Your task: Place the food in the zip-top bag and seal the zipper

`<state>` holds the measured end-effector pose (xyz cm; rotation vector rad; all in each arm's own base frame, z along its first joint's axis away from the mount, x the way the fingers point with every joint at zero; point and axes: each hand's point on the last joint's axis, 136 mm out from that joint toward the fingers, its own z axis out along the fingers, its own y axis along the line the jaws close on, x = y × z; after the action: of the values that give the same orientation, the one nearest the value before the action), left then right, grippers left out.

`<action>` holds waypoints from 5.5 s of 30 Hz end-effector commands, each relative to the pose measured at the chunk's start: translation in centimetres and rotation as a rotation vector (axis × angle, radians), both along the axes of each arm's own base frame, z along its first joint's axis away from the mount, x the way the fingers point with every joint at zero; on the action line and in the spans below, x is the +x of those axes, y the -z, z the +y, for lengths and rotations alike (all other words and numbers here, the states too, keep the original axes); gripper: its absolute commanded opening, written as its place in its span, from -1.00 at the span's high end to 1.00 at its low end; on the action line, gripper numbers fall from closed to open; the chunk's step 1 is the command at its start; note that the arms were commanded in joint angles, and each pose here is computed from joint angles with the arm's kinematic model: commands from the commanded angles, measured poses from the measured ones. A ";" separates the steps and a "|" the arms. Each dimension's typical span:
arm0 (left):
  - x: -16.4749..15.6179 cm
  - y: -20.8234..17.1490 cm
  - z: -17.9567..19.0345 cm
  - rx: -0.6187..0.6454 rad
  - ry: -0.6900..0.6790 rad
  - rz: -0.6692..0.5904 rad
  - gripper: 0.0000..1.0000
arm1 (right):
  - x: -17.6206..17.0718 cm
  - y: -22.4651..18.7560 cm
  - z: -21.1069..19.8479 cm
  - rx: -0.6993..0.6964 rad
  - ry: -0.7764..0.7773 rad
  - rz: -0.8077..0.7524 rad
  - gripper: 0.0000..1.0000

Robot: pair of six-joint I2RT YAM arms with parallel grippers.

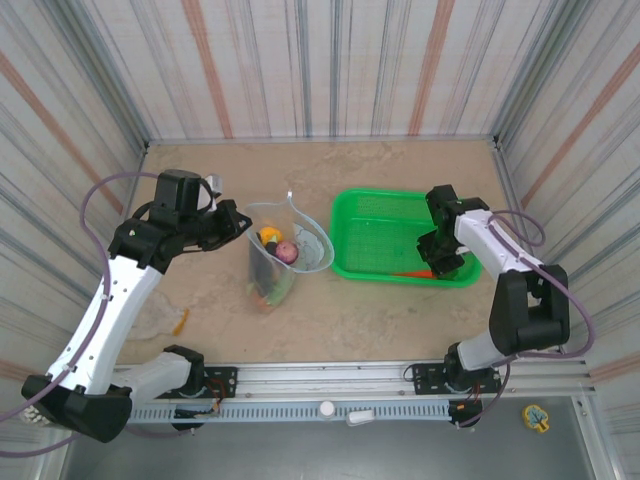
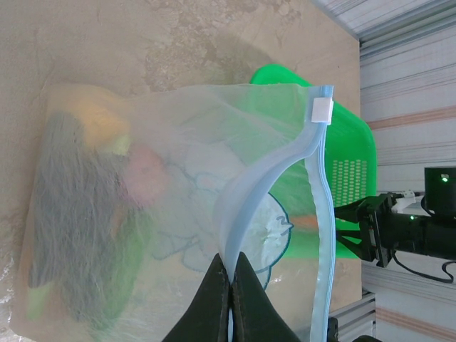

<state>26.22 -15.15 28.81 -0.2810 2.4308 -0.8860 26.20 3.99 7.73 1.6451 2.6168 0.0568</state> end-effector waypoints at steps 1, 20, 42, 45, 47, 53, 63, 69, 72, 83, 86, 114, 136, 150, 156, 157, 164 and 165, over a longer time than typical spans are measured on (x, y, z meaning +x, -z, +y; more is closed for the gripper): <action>-0.3 -1.2 0.5 0.014 -0.002 -0.039 1.00 | 0.4 1.1 0.0 0.013 0.042 0.032 0.02; -0.3 -0.8 0.8 0.020 -0.014 -0.031 1.00 | 3.4 2.8 1.2 0.065 -0.022 -0.048 0.43; 0.0 -0.7 0.7 0.010 -0.022 -0.021 1.00 | 5.9 -30.8 16.6 -0.077 -0.724 -1.361 0.79; 0.0 -0.7 0.7 0.009 -0.023 -0.021 1.00 | 4.9 -32.4 19.2 -0.080 -0.825 -1.445 0.79; 0.0 -0.7 0.7 0.010 -0.022 -0.022 1.00 | 4.3 -33.0 21.1 -0.062 -0.888 -1.487 0.79; -0.1 -0.8 0.6 0.005 -0.020 -0.022 1.00 | 2.6 -32.4 26.7 -0.050 -1.110 -1.535 0.77; 0.0 -0.8 0.5 -0.002 -0.016 -0.020 1.00 | 0.4 -24.8 34.2 0.018 -1.384 -1.481 0.72; 0.0 -0.7 0.4 -0.007 -0.017 -0.014 1.00 | -1.2 -19.7 37.7 0.104 -1.563 -1.375 0.64; 0.1 -0.7 0.3 -0.009 -0.014 -0.014 1.00 | -0.8 -17.7 38.0 0.100 -1.590 -1.309 0.63; 0.3 -0.6 0.3 -0.006 -0.013 -0.018 1.00 | 2.9 -13.0 38.3 0.111 -1.502 -0.929 0.62; 0.4 -0.5 0.3 -0.005 -0.015 -0.017 1.00 | 3.2 -12.6 38.4 0.108 -1.483 -0.852 0.46; 0.2 -0.1 1.1 0.038 -0.027 -0.014 1.00 | 3.8 -20.3 33.3 0.044 -1.392 -0.916 0.27; -1.1 -0.5 1.7 0.063 -0.013 -0.027 1.00 | -4.0 -12.5 7.3 -0.307 -0.942 -0.271 0.02; -0.9 -0.3 1.2 0.042 0.004 -0.030 1.00 | -4.3 -2.2 6.6 -0.142 -0.844 -0.234 -0.56; -1.0 -0.4 1.1 0.051 0.032 -0.045 1.00 | 5.3 -2.0 8.2 -0.133 -0.872 -0.412 -0.55; -1.1 -0.3 1.1 0.053 0.034 -0.043 1.00 | 6.9 -2.0 8.0 -0.152 -0.866 -0.419 -0.55; -1.3 -0.4 1.3 0.065 0.036 -0.039 1.00 | 15.7 -2.0 3.5 -0.328 -0.803 -0.383 -0.53; -1.4 -0.4 1.4 0.074 0.036 -0.047 1.00 | 16.3 -2.3 3.3 -0.329 -0.809 -0.402 -0.50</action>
<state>25.39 -14.18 28.55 -0.2298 2.4444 -0.8250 40.43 9.43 9.28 0.3986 2.6342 0.0613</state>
